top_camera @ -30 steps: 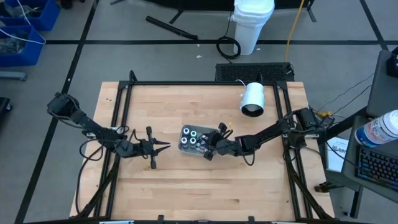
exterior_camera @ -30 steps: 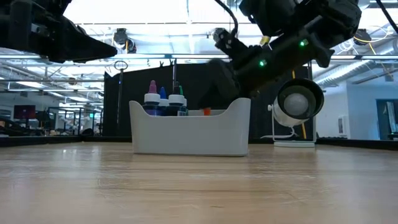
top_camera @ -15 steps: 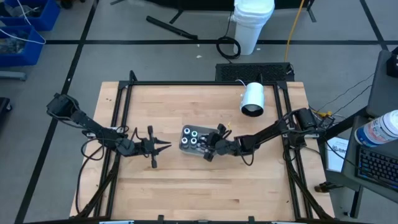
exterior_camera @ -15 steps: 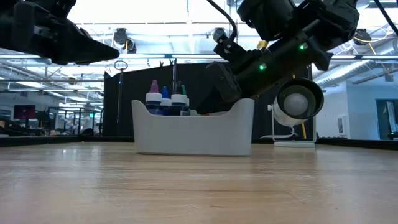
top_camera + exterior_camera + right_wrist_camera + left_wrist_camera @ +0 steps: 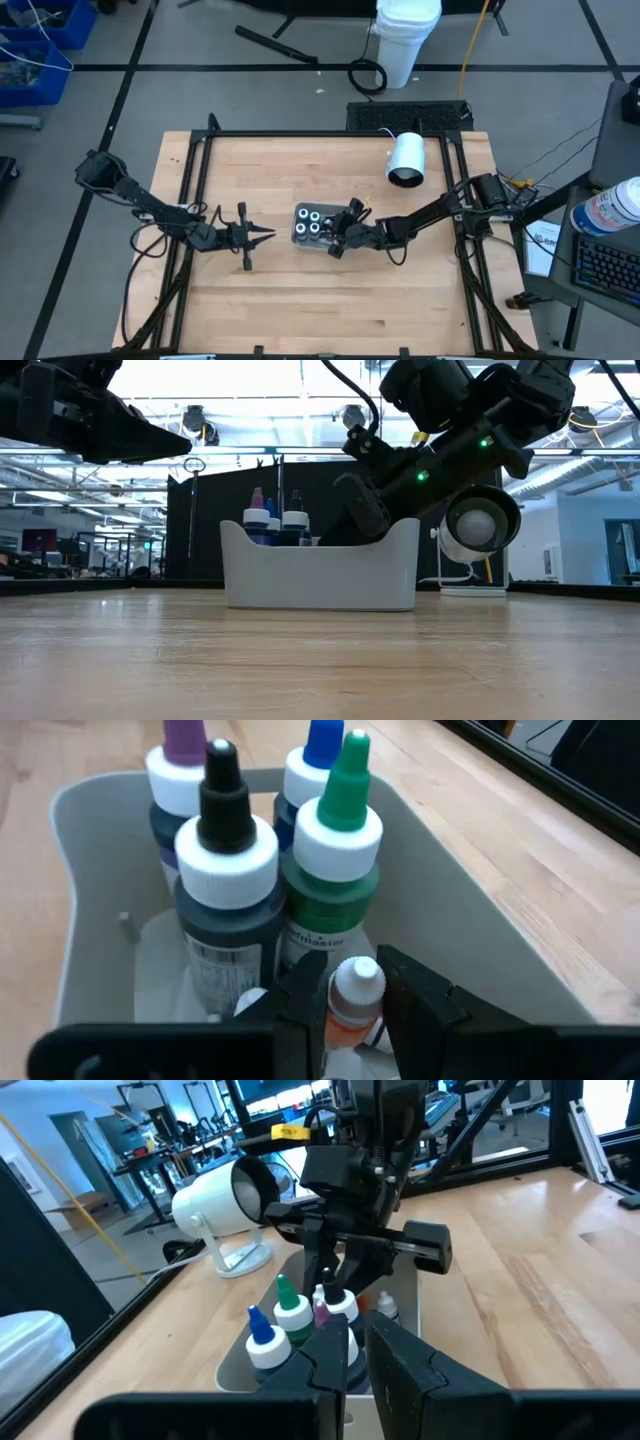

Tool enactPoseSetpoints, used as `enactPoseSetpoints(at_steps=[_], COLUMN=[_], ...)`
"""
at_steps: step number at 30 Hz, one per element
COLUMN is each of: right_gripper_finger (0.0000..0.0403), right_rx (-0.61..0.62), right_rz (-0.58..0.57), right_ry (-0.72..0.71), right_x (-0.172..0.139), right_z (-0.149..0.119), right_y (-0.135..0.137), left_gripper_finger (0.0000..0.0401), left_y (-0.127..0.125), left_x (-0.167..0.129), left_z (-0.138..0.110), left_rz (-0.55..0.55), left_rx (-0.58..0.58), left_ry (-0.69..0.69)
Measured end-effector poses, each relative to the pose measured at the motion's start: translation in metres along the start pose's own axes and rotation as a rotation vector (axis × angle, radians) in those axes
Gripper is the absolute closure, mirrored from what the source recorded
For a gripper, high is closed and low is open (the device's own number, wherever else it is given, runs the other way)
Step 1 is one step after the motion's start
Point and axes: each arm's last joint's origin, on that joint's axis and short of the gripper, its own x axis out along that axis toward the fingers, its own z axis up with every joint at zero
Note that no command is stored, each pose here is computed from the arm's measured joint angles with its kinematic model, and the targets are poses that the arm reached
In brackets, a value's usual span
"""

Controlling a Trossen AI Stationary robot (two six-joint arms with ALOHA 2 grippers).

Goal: Pick & Place food coloring
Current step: Put the orange food coloring bottle into the gray bin, then return to Home Position

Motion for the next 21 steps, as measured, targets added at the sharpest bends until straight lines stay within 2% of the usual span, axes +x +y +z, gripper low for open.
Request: enactPoseSetpoints(at_steps=[7, 14, 21], right_gripper_finger=[0.0299, 0.0292, 0.0292], right_rx=[0.004, -0.004, -0.02], right_rz=[0.001, 0.001, 0.021], right_ry=[-0.002, -0.005, -0.085], right_x=[0.0, -0.001, -0.027], right_z=[0.0, 0.002, 0.033], right_y=[0.0, 0.0, -0.005], left_gripper_finger=[0.0354, 0.0354, 0.0354], left_y=[0.0, 0.0, 0.0], left_x=[0.0, 0.0, 0.0], left_z=[0.0, 0.0, 0.0], left_rz=[0.0, 0.0, 0.0], left_rx=[0.0, 0.001, 0.002], left_ry=[0.0, 0.0, 0.001])
